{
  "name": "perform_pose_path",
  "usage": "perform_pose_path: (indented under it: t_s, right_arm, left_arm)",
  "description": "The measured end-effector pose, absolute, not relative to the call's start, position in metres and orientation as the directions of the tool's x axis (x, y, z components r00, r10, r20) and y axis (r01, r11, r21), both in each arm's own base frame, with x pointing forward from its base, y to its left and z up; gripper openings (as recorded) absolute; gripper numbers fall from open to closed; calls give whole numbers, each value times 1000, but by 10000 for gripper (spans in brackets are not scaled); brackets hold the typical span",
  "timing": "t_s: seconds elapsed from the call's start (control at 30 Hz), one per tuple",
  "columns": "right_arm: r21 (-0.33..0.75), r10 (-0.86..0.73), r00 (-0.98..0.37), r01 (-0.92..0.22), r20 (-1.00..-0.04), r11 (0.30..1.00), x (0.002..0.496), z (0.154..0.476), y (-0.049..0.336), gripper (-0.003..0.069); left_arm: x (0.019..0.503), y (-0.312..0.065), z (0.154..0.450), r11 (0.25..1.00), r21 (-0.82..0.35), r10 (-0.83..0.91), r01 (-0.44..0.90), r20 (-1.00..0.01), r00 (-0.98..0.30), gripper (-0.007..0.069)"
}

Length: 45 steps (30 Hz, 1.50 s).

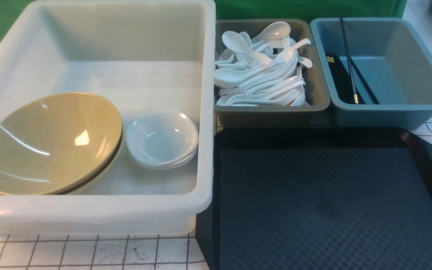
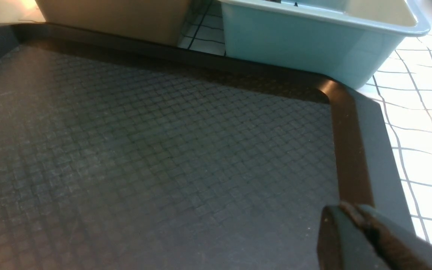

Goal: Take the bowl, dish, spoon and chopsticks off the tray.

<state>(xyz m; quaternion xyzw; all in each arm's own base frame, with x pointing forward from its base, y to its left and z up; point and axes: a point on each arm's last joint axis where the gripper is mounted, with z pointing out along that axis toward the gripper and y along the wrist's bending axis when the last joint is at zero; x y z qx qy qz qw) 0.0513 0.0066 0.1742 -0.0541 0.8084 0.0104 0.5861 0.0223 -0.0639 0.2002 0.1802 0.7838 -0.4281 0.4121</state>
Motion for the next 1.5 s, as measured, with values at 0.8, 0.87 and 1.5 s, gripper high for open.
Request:
perform_pose_path:
  t_s: [0.8,0.87,1.5]
  right_arm:
    - [-47,-76,-308,-100,-948,994,51,174,7,59]
    - [-47,-75,-308,-100,-948,994,51,174,7,62]
    - [-47,-75,-308,-100,-948,994,51,174,7,78]
  left_arm:
    - [55,-5,183,903,-430,-425,-17,-885,-191,-1]
    - [54,-5,178,892,-448,-448,-52,-865,-225,-1]
    - [54,-5,176,870,-488,-489,-71,-836,-248,-1]
